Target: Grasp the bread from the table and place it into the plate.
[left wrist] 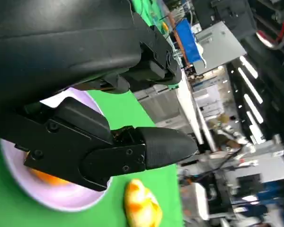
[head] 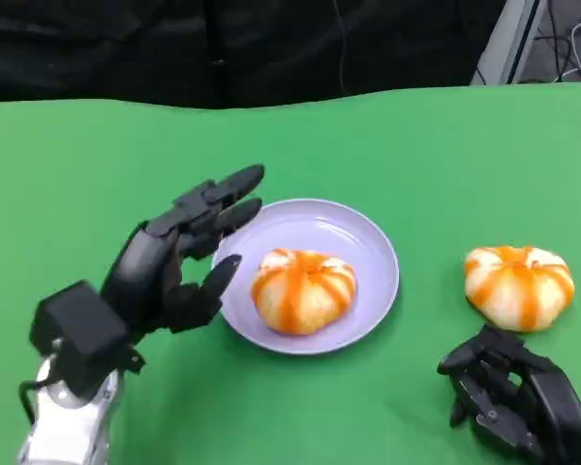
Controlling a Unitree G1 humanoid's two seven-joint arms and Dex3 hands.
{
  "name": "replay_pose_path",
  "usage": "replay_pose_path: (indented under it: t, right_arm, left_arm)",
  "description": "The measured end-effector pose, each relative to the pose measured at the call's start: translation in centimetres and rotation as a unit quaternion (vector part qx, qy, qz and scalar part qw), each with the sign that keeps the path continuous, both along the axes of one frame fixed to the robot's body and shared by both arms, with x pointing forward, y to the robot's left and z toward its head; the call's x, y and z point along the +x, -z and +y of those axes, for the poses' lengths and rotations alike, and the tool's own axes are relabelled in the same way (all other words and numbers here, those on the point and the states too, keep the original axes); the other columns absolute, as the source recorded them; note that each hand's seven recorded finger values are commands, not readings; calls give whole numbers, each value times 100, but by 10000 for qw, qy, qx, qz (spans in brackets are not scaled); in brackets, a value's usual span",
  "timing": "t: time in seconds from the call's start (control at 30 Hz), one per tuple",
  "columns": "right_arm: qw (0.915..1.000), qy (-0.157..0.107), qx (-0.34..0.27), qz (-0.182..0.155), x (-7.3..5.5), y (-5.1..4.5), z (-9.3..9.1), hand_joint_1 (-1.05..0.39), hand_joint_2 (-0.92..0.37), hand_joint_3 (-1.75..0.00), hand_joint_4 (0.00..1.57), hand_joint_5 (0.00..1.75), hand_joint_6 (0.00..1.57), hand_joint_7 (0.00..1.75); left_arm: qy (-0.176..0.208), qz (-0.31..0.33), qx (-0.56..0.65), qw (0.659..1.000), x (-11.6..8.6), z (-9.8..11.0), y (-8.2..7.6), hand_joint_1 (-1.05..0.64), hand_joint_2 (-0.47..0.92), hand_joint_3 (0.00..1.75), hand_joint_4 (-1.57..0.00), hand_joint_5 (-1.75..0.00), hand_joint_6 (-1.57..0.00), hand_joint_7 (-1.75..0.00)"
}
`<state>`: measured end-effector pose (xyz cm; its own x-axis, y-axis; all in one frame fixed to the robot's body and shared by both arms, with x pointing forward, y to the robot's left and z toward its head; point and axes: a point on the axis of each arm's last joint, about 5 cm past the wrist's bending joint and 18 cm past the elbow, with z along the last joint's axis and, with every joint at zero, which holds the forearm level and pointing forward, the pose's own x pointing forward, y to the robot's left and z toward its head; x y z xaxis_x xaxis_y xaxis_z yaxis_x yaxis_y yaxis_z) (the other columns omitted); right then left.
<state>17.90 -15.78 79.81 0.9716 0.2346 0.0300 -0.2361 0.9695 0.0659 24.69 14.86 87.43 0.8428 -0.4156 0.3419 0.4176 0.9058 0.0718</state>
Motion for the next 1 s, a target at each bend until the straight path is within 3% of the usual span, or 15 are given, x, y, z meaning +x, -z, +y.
replay_pose_path:
  t: [0.33, 0.53, 0.77, 1.0]
  right_arm:
    - [10000, -12, 3, -2, 4, -1, 0, -30, -92, -50, 70, 175, 66, 140]
    - [10000, -13, 7, 0, 2, 0, -11, -29, -92, -50, 70, 175, 66, 140]
    - [10000, -49, 14, -3, 4, 0, -12, -29, -92, -51, 70, 175, 65, 140]
    - [10000, -19, 28, -7, 2, -2, -69, -29, -92, -51, 70, 175, 65, 140]
  left_arm:
    - [93, 202, -836, 9963, -159, 236, 177, -76, 92, 51, -57, -4, -47, -2]
    - [-331, 729, -1315, 9881, -443, 485, 443, -76, 92, 48, -61, -4, -50, -2]
    - [-425, 732, -1439, 9860, -506, 551, 477, -72, 92, 46, -65, -4, -53, -3]
    - [-1160, 917, -1807, 9724, -785, 764, 597, -59, 92, 33, -66, -1, -52, 0]
